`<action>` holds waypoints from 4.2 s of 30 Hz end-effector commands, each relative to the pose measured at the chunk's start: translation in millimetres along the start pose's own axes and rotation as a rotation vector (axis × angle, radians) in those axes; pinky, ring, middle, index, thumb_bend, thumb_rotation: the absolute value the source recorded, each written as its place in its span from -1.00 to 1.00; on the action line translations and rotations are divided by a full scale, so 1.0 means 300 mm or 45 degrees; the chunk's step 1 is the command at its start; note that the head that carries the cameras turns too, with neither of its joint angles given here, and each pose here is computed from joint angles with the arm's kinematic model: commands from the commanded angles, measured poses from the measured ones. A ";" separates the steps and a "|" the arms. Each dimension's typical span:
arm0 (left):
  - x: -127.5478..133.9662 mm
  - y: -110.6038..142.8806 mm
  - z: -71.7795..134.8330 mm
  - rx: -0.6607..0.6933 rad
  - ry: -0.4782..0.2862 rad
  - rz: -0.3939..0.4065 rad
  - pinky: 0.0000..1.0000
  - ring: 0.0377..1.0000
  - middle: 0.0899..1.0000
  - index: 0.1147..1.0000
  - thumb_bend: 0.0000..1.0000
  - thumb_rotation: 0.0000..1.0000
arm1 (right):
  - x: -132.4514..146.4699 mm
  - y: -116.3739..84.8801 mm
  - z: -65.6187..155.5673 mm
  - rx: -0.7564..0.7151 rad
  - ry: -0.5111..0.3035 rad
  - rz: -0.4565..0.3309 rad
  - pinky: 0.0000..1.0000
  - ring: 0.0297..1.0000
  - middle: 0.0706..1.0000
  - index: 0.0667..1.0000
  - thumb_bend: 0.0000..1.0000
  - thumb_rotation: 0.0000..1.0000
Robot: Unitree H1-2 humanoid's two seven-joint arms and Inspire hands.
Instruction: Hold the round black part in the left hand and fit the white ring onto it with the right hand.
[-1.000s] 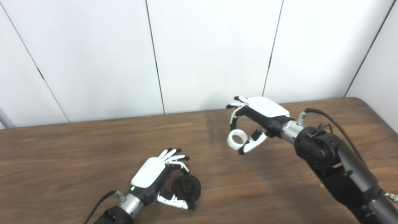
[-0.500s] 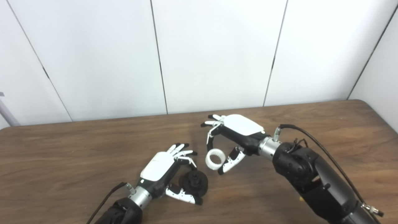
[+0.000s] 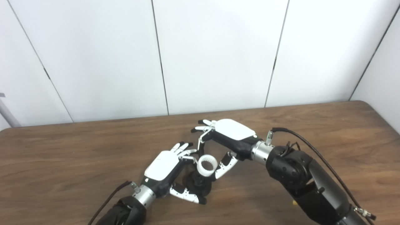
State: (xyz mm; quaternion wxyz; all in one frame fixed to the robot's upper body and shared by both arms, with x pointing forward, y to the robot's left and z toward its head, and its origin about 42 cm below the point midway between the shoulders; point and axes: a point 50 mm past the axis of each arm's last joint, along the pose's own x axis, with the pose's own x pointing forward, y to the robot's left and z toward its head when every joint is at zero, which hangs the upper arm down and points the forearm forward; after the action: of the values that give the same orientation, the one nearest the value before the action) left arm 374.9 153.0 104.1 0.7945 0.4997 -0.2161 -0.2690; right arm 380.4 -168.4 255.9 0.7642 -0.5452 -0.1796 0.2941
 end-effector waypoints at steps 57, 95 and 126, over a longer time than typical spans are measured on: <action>-0.152 -0.158 0.043 -0.024 0.086 -0.266 1.00 0.95 0.70 -0.17 0.04 -0.90 | 0.049 0.041 0.087 0.057 -0.214 -0.033 1.00 1.00 0.82 -0.12 0.03 -0.75; -0.164 -0.149 0.018 -0.024 0.103 -0.264 1.00 0.95 0.70 -0.17 0.04 -0.90 | -0.011 0.009 0.042 0.247 -0.145 -0.138 1.00 1.00 0.86 -0.12 0.03 -0.75; -0.170 -0.131 0.038 -0.028 0.093 -0.254 1.00 0.96 0.71 -0.17 0.04 -0.90 | -0.021 0.091 0.009 0.337 -0.069 -0.134 1.00 1.00 0.87 -0.12 0.03 -0.76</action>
State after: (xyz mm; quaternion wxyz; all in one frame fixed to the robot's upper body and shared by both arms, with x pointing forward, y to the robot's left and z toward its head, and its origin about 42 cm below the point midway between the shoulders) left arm 347.0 155.7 107.5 0.8042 0.4913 -0.2055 -0.2640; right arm 362.0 -169.1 213.0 0.8370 -0.4293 -0.1506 0.3041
